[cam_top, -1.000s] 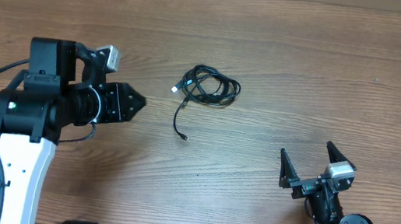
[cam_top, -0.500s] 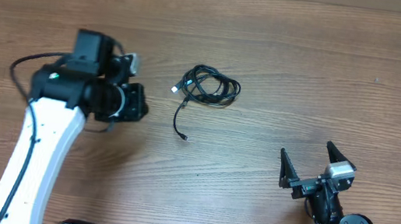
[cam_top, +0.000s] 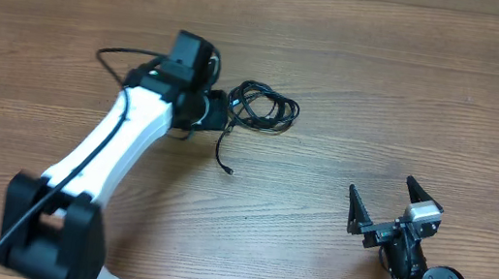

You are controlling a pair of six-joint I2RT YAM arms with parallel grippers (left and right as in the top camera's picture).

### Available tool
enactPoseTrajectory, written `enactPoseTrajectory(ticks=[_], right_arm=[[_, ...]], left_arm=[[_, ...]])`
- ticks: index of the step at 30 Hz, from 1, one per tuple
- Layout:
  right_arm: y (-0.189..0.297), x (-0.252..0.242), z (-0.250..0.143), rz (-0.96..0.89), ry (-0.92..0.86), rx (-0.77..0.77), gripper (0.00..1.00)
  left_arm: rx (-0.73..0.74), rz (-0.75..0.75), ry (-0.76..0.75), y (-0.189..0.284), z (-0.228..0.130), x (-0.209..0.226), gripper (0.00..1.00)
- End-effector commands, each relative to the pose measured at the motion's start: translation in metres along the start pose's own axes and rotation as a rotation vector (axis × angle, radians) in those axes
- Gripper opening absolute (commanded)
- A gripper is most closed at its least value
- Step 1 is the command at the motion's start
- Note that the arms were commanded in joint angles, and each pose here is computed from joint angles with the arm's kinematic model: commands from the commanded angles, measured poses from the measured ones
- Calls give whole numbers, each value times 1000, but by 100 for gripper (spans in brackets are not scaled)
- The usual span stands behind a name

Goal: Untangle cables
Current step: 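Lower the open left gripper over the coiled black cable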

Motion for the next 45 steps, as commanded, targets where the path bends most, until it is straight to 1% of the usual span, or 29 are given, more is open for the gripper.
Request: enactPoseTrajectory(ticks=[1, 2, 7, 11, 13, 14, 16, 17, 20, 21, 24, 27, 29, 33, 36, 39, 42, 43, 45], right_arm=[[0, 0, -2, -2, -3, 1, 100], [0, 0, -2, -2, -2, 1, 100], [0, 0, -2, -2, -2, 1, 100], [0, 0, -2, -2, -2, 1, 100], [0, 0, -2, -2, -2, 1, 100], [0, 0, -2, -2, -2, 1, 100], [0, 0, -2, -2, -2, 1, 100], [0, 0, -2, -2, -2, 1, 100], [0, 0, -2, -2, -2, 1, 100], [0, 0, -2, -2, -2, 1, 100], [0, 0, -2, -2, -2, 1, 100], [0, 0, -2, -2, -2, 1, 100], [0, 0, -2, -2, -2, 1, 100], [0, 0, -2, -2, -2, 1, 100], [0, 0, -2, -2, -2, 1, 100], [0, 0, -2, -2, -2, 1, 100], [0, 0, -2, -2, -2, 1, 100], [0, 0, -2, -2, -3, 1, 100], [0, 0, -2, -2, -2, 1, 100]], left_arm=[[-50, -10, 3, -26, 14, -8, 41], [-64, -20, 13, -31, 17, -10, 44], [-111, -63, 48, -61, 30, -20, 49], [-101, -70, 120, -85, 29, -20, 49], [-93, -75, 131, -96, 27, -22, 47], [-89, -79, 127, -102, 26, -23, 44], [-59, -89, 121, -111, 20, -24, 27], [-45, -90, 120, -113, 17, -24, 20], [-15, -82, 88, -116, 11, -23, 8], [-9, -80, 68, -115, 10, -22, 4], [37, -95, 7, -115, 3, -21, 4], [99, -183, -84, -111, -3, -26, 4], [141, -255, -149, -108, -7, -29, 7], [197, -296, -121, -100, -11, -23, 9], [200, -294, -97, -88, -8, -17, 15], [172, -287, -106, -69, -3, -16, 21], [108, -257, -147, -45, 3, -18, 38], [91, -246, -156, -39, 5, -19, 41], [35, -208, -178, -26, 9, -22, 44]])
Point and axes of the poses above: each gripper's point midway between its finger pads, its own y axis back along the fingers, its own x axis along the line the jaws close on, z = x × y, the point moved 5 cm from there along y, back along the fingers, and after that the axes turned 7 degrees about y, right-handed, at the moved point
